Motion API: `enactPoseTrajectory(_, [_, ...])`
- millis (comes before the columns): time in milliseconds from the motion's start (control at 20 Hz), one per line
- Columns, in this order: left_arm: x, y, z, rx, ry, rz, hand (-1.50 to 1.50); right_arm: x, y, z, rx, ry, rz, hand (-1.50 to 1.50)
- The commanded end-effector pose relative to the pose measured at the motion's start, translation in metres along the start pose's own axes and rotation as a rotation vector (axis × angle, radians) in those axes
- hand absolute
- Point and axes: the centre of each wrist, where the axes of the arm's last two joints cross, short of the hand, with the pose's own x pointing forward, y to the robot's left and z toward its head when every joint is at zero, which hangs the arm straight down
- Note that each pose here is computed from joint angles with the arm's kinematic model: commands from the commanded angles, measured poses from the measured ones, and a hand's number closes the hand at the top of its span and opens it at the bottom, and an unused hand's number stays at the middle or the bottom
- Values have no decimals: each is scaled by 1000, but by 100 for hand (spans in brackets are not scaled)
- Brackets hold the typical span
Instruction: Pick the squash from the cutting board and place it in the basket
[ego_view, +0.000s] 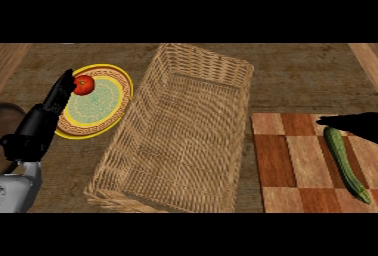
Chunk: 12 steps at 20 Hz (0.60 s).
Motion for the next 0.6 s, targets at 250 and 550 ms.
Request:
enactPoseTrajectory(250, [12,-1,-11,9,2,-6,0,-10,16,-11,-56,-12,9,-150])
enactPoseTrajectory(550, [-1,-5,-10,4,-2,10,0,-27,37,-31,-35,-33,-24,-150])
